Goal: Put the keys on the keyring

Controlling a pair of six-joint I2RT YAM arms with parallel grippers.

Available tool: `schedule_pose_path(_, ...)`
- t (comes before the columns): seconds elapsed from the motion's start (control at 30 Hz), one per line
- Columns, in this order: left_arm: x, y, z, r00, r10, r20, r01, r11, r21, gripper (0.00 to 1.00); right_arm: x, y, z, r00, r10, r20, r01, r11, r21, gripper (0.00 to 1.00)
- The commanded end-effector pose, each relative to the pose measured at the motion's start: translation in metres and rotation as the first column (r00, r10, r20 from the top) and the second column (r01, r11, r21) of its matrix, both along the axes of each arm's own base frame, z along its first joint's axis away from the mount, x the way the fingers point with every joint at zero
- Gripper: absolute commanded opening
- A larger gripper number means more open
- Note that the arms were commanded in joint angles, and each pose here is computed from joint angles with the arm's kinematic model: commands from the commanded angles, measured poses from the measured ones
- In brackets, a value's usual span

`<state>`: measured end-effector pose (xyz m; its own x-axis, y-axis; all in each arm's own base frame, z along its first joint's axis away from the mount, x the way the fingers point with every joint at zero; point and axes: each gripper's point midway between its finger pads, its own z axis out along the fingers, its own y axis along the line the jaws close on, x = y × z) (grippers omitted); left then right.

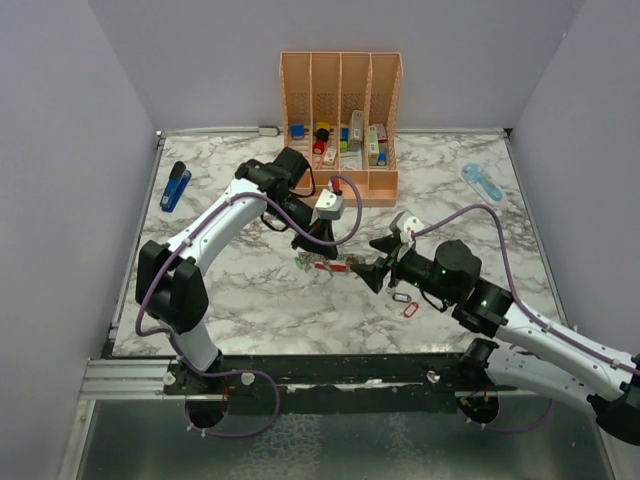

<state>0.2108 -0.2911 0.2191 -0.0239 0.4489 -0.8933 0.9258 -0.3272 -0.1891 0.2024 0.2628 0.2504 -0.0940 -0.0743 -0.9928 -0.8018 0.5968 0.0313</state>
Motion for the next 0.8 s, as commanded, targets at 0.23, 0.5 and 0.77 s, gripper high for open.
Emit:
schedule_pose_path(0.23,-0.025,-0.004,0.033,0.997,-0.074,-0.034,0.071,0.992,-0.102,0.0,-0.004,0.012,-0.027,0.995,0.072,0.066,-0.073,0.997,0.011,0.75)
schedule_pose_path(0.5,-0.017,-0.01,0.028,0.995,-0.078,-0.065,0.072,0.994,-0.083,0.0,0.007,0.02,-0.044,0.995,0.056,0.087,-0.058,0.998,0.027,0.58)
schedule_pose_path(0.77,-0.011,-0.014,0.021,0.996,-0.054,-0.077,0.051,0.998,-0.041,0.0,0.015,0.025,-0.045,0.989,0.042,0.138,-0.049,0.998,0.044,0.27)
